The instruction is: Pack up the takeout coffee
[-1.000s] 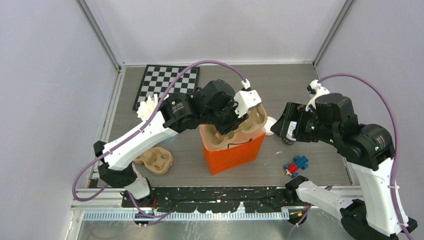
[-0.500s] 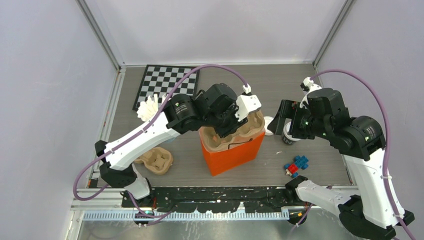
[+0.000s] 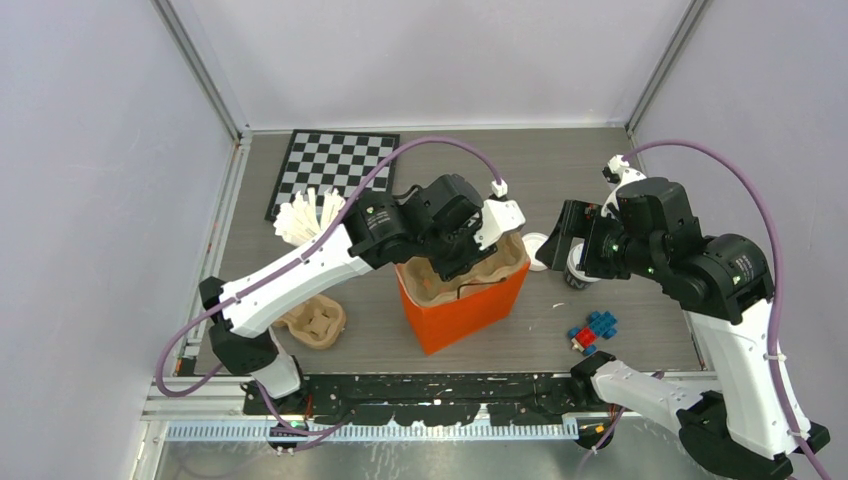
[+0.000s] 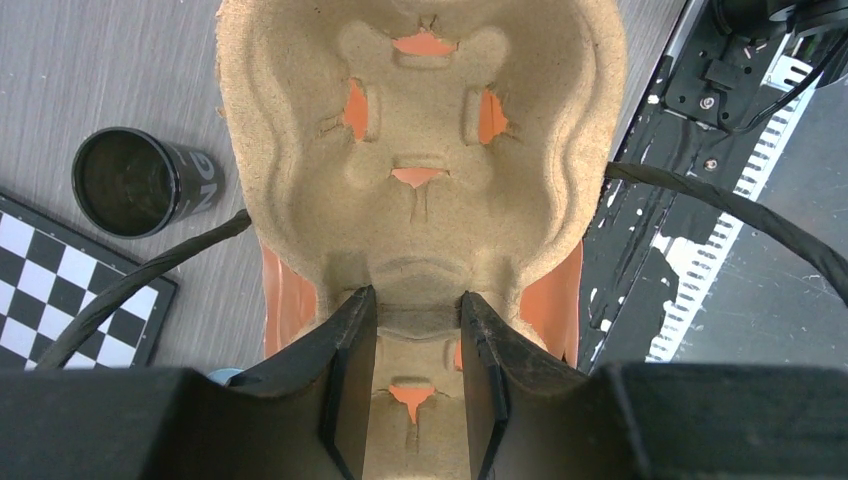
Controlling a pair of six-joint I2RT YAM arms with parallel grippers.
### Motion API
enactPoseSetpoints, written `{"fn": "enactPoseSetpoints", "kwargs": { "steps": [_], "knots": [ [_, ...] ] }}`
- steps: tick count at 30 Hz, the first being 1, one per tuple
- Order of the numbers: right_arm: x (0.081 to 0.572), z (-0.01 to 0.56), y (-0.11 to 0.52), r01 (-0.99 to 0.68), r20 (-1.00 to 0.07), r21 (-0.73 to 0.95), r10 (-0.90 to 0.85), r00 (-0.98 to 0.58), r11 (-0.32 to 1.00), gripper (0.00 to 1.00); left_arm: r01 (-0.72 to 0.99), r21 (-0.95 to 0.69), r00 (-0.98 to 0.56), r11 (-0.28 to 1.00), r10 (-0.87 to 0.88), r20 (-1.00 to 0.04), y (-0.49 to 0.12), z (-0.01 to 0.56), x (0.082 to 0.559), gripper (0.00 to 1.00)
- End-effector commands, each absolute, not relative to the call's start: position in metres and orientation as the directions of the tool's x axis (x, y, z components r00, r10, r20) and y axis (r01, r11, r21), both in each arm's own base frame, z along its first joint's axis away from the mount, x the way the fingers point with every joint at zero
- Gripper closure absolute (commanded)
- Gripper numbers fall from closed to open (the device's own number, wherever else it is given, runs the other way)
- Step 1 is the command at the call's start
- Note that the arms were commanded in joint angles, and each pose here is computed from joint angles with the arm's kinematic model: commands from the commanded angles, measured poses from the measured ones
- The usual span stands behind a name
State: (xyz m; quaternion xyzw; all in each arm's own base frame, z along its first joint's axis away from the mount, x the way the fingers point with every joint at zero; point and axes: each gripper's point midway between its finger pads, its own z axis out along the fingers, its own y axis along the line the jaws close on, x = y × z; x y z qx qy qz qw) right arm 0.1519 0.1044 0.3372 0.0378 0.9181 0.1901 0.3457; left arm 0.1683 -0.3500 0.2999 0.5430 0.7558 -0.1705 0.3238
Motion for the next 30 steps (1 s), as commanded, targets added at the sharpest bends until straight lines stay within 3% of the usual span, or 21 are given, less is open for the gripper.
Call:
{"fn": "enactPoseSetpoints", "kwargs": {
  "steps": [1,7,30],
  "knots": [
    [0.156,0.347,0.109,-0.087,-0.648,0.401,0.215,-0.731,0.912,0.11,0.926,0.108,-0.205,0.361,0.725,-0.657,-0.347,0.298,0.169,0.80],
    [0.156,0.346,0.108,-0.087,-0.648,0.398,0.213,-0.731,0.913,0.11,0.922,0.108,-0.239,0.373,0.765,-0.598,-0.341,0.280,0.168,0.80],
    [0.157,0.345,0.109,-0.091,-0.650,0.402,0.214,-0.729,0.911,0.11,0.914,0.105,-0.284,0.393,0.801,-0.527,-0.336,0.244,0.168,0.78]
  ]
}}
